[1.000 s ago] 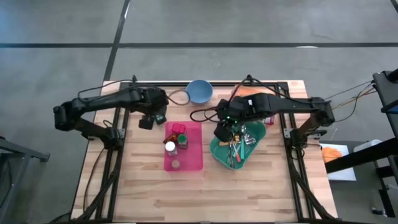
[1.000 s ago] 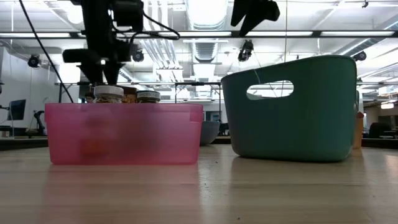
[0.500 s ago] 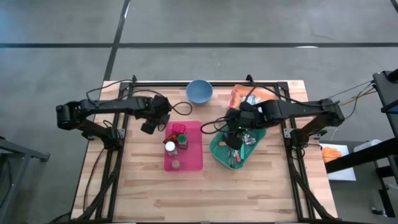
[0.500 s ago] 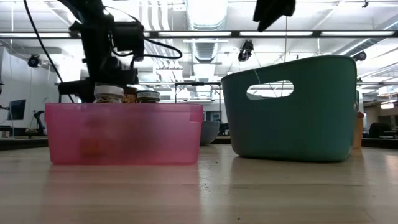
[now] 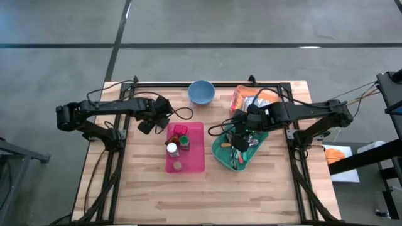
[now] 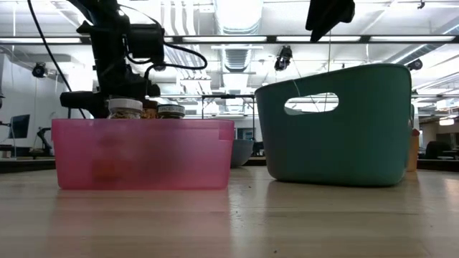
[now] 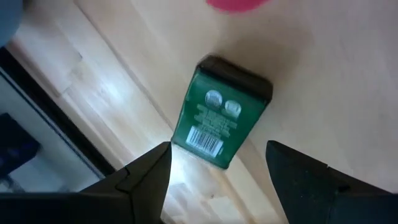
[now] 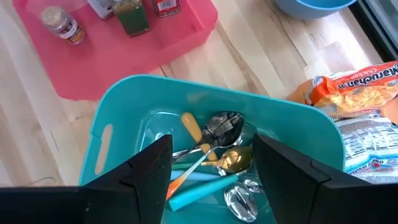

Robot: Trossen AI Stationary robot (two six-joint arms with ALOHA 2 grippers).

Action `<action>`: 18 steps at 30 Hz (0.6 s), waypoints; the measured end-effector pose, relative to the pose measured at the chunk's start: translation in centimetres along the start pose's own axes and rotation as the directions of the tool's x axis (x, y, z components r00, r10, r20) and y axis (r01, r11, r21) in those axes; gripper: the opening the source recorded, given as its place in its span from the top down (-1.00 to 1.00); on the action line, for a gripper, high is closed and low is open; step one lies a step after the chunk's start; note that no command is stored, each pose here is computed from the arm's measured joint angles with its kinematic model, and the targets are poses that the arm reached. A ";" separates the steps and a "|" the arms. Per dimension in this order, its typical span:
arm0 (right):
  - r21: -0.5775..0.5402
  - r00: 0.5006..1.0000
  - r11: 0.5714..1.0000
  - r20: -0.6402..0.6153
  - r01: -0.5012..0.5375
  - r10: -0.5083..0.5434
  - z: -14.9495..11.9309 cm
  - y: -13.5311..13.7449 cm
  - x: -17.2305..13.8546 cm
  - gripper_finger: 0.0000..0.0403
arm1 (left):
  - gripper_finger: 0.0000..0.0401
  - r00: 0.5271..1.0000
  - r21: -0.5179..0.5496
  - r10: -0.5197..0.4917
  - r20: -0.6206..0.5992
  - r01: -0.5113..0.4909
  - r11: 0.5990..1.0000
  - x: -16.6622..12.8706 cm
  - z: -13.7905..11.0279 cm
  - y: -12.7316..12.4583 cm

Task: Pick & Place Food Item
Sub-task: Put the black spice can into the red bin

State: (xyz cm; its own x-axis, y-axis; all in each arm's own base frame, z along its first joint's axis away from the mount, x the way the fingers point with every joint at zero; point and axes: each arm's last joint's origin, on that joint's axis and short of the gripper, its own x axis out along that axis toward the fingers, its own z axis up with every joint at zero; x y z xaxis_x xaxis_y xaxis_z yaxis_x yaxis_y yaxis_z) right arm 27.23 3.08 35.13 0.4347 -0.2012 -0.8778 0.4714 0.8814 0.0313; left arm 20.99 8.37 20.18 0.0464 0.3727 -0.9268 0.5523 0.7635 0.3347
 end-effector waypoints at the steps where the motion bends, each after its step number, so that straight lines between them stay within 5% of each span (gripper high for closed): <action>1: 0.000 1.000 1.000 -0.001 0.001 -0.001 0.0 0.0 0.0 -0.09 | -0.31 1.000 0.014 0.004 -0.012 -0.003 1.000 0.0 -0.1 0.0; 18: 0.053 1.000 0.999 -0.013 0.008 -0.008 -0.5 0.1 1.1 -0.09 | -0.31 0.999 0.046 -0.028 -0.020 0.029 0.999 0.2 -0.2 -0.4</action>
State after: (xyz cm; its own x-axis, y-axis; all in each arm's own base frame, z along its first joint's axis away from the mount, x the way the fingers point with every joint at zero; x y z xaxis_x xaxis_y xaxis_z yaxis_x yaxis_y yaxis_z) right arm 27.41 3.11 33.93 0.4208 -0.2023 -0.8843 0.5150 0.8558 0.0493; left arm 20.62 8.24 19.86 0.0142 0.3618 -0.9322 0.5910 0.7490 0.2996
